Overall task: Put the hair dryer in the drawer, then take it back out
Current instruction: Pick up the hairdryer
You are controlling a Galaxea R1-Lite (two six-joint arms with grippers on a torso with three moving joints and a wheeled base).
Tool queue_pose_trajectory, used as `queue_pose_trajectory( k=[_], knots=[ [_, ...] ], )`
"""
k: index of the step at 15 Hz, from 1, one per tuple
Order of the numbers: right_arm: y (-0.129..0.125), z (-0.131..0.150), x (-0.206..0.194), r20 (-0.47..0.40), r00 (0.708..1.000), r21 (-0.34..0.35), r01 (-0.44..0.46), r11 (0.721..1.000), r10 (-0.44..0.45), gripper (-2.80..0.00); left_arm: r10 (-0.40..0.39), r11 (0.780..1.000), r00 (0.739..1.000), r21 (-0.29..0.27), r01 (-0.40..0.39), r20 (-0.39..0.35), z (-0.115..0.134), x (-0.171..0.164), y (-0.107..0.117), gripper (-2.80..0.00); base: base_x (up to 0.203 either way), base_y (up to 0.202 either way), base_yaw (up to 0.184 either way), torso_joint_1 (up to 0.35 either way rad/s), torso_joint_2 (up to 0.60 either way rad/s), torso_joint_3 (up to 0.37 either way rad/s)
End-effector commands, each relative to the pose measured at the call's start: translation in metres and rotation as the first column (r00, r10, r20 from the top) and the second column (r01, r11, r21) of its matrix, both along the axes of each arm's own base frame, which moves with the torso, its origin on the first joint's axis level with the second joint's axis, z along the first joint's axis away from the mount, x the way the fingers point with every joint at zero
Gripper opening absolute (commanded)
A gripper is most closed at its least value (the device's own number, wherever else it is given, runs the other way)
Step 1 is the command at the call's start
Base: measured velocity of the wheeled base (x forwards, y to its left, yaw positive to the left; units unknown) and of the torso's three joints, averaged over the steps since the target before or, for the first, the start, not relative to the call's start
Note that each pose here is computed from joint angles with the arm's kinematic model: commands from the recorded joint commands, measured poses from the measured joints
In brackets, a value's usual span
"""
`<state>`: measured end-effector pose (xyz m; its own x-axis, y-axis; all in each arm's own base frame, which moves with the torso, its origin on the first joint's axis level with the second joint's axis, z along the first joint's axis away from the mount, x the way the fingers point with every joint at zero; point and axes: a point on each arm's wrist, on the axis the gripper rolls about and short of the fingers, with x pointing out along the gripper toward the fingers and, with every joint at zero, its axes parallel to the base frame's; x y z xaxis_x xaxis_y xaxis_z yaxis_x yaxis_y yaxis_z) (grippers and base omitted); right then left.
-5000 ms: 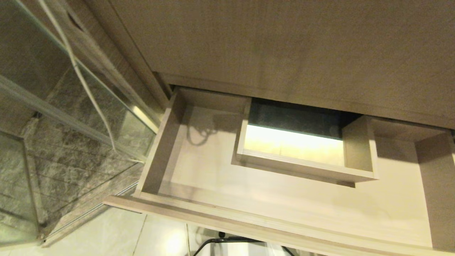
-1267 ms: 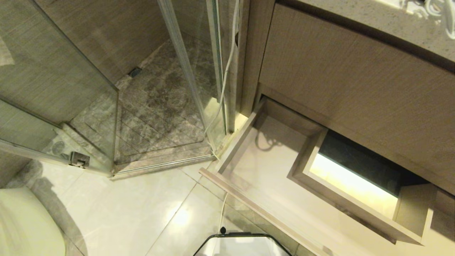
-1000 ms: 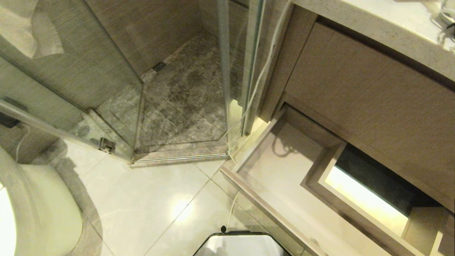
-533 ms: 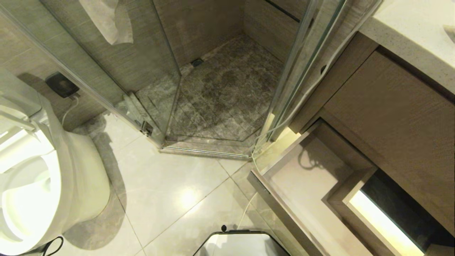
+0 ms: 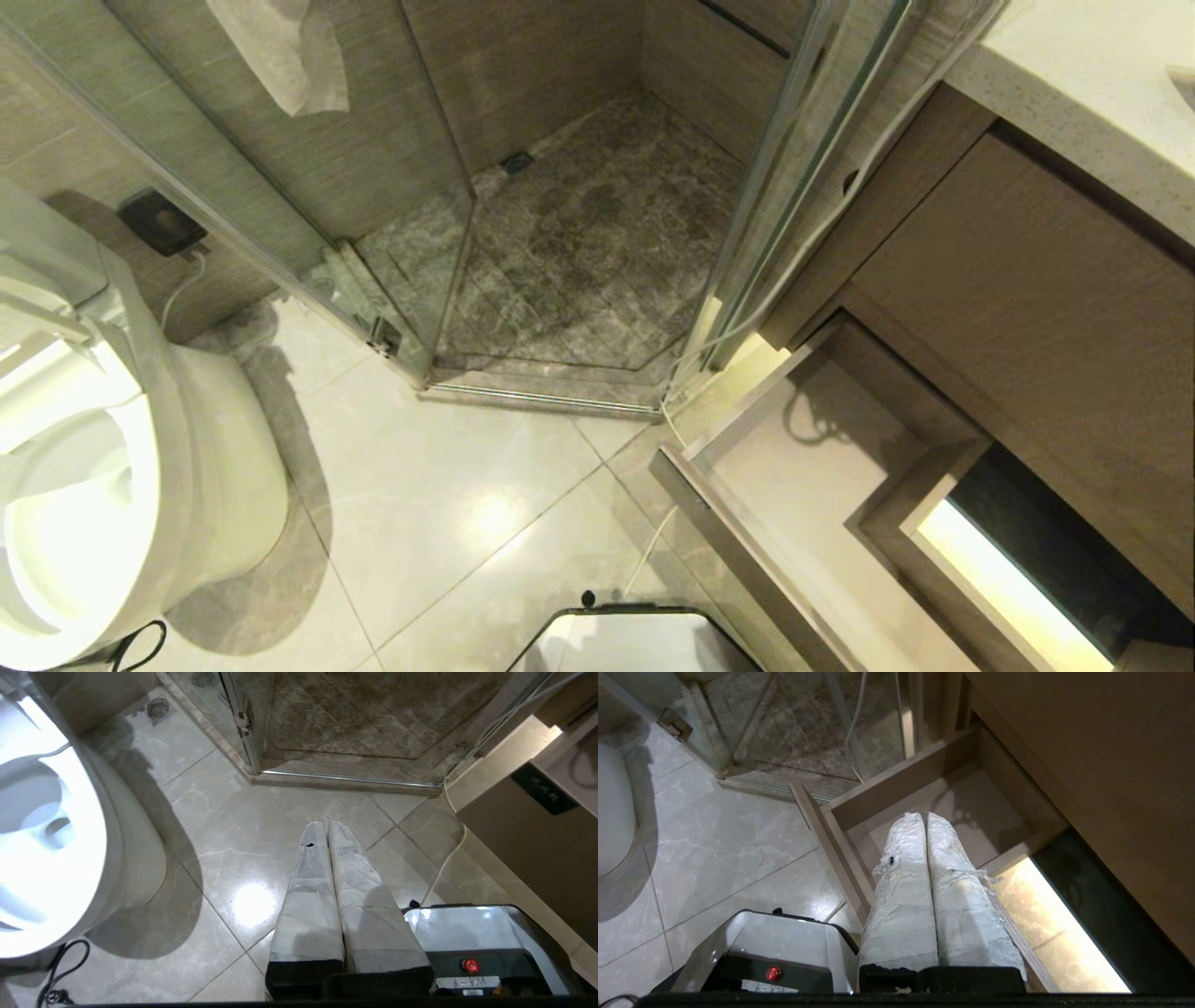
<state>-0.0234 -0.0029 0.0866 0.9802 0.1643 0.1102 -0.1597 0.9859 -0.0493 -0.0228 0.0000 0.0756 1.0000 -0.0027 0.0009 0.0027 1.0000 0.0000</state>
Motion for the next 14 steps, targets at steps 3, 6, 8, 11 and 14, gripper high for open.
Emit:
queue_pose_trajectory(
  k=[3, 6, 8, 11, 14],
  knots=[
    [-0.0001, -0.0117, 0.0003, -0.004, 1.0, 0.032, 0.003, 0.999, -0.003, -2.8, 0.0, 1.0, 1.0, 0.0, 0.0, -0.002, -0.0006, 0.0001, 0.0, -2.8, 0.0, 0.004, -0.096, 0.003, 0.0, 0.001],
    [-0.0001, -0.0117, 0.0003, -0.004, 1.0, 0.034, 0.003, 0.999, -0.003, -2.8, 0.0, 1.0, 1.0, 0.0, 0.0, -0.002, -0.0006, 0.0001, 0.0, -2.8, -0.001, 0.005, -0.174, 0.004, 0.0, -0.001],
    [-0.0001, -0.012, 0.0004, -0.006, 1.0, 0.029, 0.003, 1.0, -0.003, -2.8, 0.0, 1.0, 1.0, 0.0, 0.0, -0.002, -0.0006, 0.0001, 0.0, -2.8, 0.0, 0.007, -0.149, 0.004, 0.0, 0.005],
    [-0.0001, -0.012, 0.0004, -0.006, 1.0, 0.029, 0.003, 1.0, -0.003, -2.8, 0.0, 1.0, 1.0, 0.0, 0.0, -0.002, -0.0006, 0.0001, 0.0, -2.8, 0.0, 0.001, -0.032, 0.0, 0.0, 0.002],
    [-0.0001, -0.0121, 0.0004, -0.007, 1.0, 0.026, 0.004, 1.0, -0.003, -2.8, 0.0, 1.0, 1.0, 0.0, 0.0, -0.002, -0.0006, 0.0001, 0.0, -2.8, 0.0, 0.0, 0.0, 0.0, 0.0, 0.0]
  ],
)
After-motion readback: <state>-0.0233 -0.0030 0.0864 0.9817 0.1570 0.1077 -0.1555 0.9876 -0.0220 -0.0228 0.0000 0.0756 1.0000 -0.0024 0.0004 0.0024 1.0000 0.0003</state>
